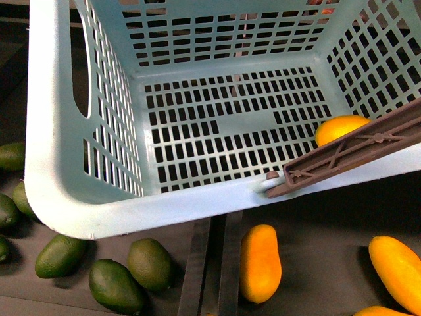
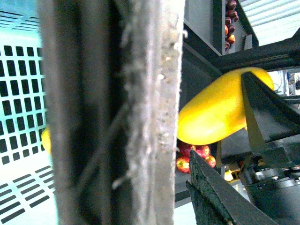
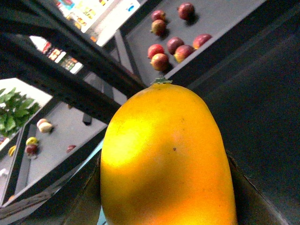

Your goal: Pick lemon and mango into basket

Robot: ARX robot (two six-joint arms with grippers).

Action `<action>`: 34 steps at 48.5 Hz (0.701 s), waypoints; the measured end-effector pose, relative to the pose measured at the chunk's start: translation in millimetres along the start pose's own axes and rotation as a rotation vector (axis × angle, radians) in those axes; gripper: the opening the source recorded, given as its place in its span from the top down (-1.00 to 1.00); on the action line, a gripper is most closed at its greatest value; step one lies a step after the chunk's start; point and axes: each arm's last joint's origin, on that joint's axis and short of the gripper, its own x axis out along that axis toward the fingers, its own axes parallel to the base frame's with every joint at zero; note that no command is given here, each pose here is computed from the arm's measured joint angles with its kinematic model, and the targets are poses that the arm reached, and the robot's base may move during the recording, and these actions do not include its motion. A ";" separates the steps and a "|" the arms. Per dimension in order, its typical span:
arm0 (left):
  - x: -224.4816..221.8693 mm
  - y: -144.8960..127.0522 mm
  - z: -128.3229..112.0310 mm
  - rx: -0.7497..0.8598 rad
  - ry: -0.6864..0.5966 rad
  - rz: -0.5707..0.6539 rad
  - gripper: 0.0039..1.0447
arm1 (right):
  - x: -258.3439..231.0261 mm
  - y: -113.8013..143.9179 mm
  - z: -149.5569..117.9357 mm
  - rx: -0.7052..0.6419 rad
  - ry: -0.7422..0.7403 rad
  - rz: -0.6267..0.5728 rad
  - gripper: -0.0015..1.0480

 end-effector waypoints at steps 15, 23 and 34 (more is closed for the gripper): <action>0.0 0.0 0.0 0.000 -0.001 0.000 0.44 | 24.6 34.7 -42.5 -0.176 0.099 0.019 -0.21; 0.0 0.0 0.0 0.000 0.000 0.000 0.44 | 29.5 33.6 -51.7 -0.215 0.124 -0.016 -0.29; 0.0 0.0 0.0 0.000 -0.001 0.001 0.44 | 29.2 30.3 -46.0 -0.207 0.098 -0.047 -0.83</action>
